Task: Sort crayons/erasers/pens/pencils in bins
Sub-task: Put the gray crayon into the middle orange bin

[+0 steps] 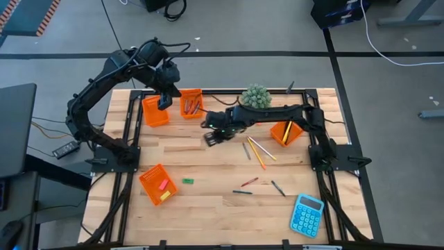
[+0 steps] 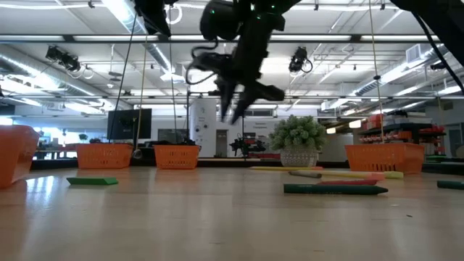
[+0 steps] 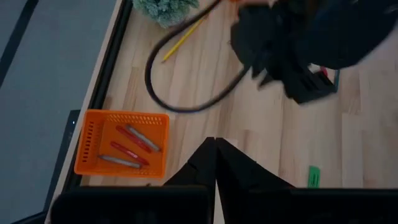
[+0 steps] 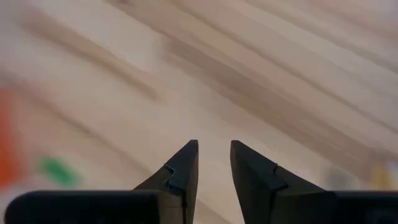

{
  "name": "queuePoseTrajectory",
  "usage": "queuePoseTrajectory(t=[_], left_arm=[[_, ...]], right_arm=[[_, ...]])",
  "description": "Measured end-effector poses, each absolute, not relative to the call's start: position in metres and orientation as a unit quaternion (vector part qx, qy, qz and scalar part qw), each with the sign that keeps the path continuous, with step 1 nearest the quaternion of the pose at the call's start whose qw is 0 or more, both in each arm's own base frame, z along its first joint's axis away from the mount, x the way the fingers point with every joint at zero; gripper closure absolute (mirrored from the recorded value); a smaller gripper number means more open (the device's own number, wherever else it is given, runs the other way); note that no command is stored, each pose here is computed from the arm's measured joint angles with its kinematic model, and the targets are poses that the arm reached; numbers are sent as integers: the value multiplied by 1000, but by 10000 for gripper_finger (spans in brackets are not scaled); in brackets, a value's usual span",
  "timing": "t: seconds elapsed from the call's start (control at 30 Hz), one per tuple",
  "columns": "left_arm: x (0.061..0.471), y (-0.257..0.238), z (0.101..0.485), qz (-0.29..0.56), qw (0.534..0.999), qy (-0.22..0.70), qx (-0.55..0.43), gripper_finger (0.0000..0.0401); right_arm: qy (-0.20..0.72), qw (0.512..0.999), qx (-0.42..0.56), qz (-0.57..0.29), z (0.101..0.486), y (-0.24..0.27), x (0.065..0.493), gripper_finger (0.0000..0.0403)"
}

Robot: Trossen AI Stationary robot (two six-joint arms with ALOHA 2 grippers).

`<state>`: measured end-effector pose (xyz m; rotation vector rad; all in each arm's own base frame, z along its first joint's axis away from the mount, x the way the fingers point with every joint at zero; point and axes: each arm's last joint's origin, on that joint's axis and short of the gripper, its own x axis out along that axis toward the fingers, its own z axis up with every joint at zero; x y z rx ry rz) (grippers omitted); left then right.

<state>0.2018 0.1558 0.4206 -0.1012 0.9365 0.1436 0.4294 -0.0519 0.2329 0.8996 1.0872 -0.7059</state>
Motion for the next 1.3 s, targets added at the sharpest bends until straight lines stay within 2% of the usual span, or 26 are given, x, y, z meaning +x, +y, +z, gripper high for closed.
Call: queuePoseTrajectory(t=[0.1, 0.2, 0.47, 0.73, 1.07, 1.3], left_arm=[[202, 156, 421, 70, 889, 450, -48, 377], [202, 156, 421, 69, 890, 449, -46, 374], [201, 156, 420, 68, 887, 453, -51, 392], [201, 155, 420, 67, 886, 456, -51, 376], [201, 155, 420, 67, 886, 456, -53, 392], [201, 155, 420, 68, 886, 456, -54, 375]], right_arm=[[573, 633, 370, -367, 225, -51, 408, 302], [612, 590, 349, -396, 212, -49, 400, 290], [614, 589, 342, -399, 186, -36, 399, 253], [636, 568, 342, -395, 166, -33, 389, 262], [631, 579, 341, -389, 160, -33, 390, 270], [623, 583, 341, -395, 158, -43, 390, 270]])
